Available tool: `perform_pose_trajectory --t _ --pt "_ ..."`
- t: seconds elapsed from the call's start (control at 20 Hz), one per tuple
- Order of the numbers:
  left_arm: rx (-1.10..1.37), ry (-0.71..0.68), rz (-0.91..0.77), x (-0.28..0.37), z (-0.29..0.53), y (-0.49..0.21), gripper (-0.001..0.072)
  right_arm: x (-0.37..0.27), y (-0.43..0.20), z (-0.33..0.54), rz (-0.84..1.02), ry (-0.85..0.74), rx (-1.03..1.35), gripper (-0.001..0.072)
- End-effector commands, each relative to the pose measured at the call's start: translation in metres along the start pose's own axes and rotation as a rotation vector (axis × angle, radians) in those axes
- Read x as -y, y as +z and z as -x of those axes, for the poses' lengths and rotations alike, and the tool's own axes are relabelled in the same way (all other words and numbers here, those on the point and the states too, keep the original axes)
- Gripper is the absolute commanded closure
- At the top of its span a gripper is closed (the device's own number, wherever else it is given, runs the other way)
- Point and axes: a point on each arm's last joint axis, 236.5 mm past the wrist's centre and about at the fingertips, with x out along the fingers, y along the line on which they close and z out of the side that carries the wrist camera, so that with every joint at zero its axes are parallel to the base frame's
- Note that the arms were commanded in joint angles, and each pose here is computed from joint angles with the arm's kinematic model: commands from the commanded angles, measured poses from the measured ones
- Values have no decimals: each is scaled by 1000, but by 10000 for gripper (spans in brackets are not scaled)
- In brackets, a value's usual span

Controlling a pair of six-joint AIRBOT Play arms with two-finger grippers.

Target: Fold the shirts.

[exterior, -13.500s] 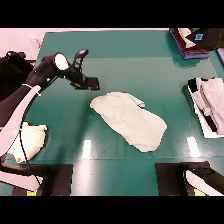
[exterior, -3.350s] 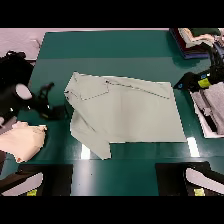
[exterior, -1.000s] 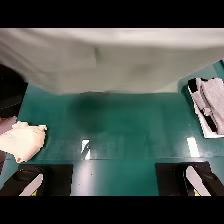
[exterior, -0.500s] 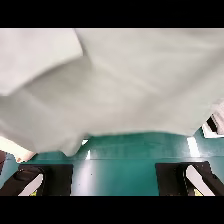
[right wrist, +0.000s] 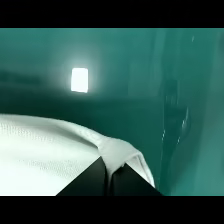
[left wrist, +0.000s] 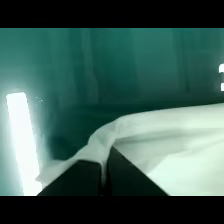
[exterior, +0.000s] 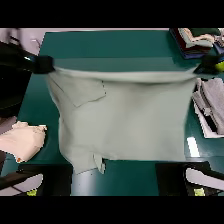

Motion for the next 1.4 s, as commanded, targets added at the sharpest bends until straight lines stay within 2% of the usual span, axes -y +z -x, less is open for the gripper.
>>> perform_pose_trajectory --t 0.0,0.3,0.45,0.7,1.05,1.1,1.15,1.2,1.35 --pt "-74 -9 64 -19 -94 -8 683 16 -4 -96 -40 5 -182 700" --pt "30 -160 177 -27 -115 48 683 10 70 -114 -31 60 -40 700" --pt "-29 -167 177 -47 -103 36 683 16 80 -96 -16 53 -7 700" --pt "-277 -191 109 -52 -98 -28 683 24 36 -96 -12 55 -112 700" --pt "-495 -179 157 -35 -136 -115 673 17 -25 -131 -89 61 -207 692" --pt "-521 -172 171 -36 -135 -122 366 17 -26 -130 -96 59 -196 566" --pt "-540 -173 187 -35 -132 -125 108 17 -26 -127 -96 58 -187 384" --pt "-549 -174 186 -33 -126 -126 110 15 -28 -120 -93 59 -185 358" --pt "-484 -158 145 -28 -95 -111 110 8 -37 -94 -66 58 -195 358"
